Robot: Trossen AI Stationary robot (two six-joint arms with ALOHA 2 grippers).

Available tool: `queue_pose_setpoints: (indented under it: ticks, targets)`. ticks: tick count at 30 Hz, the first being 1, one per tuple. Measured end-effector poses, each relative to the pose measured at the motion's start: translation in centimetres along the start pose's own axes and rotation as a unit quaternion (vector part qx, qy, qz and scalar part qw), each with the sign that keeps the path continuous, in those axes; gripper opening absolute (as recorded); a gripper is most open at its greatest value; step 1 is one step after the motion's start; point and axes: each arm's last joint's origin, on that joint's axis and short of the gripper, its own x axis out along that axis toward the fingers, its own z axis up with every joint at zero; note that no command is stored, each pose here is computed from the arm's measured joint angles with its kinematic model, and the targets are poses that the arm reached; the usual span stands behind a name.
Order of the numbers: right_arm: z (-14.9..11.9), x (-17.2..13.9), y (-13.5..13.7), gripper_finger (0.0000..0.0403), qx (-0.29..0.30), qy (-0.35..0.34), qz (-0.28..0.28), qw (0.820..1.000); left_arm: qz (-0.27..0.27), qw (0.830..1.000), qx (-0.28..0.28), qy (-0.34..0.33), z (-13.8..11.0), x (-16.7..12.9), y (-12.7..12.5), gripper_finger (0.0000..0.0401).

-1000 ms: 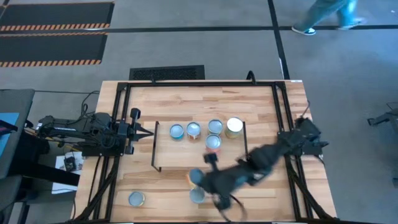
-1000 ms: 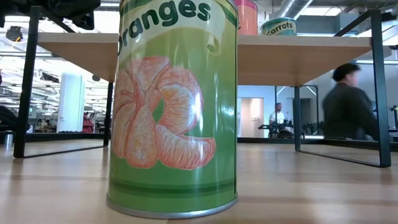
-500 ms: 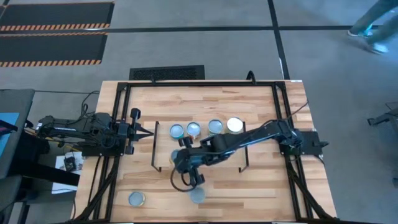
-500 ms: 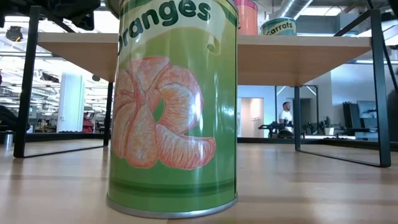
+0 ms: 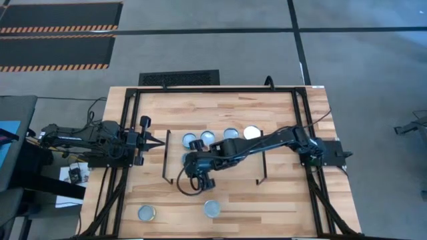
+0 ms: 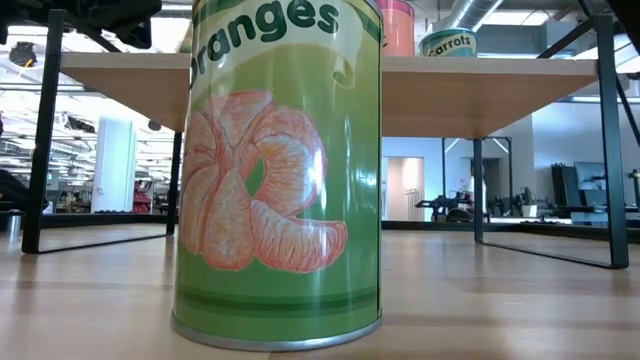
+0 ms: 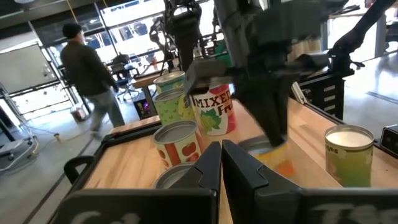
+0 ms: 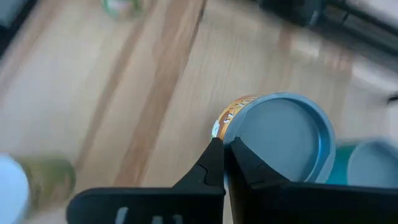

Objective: Pick and place cans onto a shelf
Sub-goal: Put the canned mushrooms on the shelf

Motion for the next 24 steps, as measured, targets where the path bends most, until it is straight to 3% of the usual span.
queue_pose_setpoints:
  ticks: [7,24]
  targets:
    - [-0.2,1.6,0.0,0.0014,-0.008,0.007,-0.002,1.0,0.0,1.0,0.0,0.0,0.0,0.0,0.0,0.0004]
    - [-0.4,1.6,-0.5,0.0062,0.017,0.019,-0.041,0.999,0.0,1.0,0.0,0.0,0.0,0.0,0.0,0.0004]
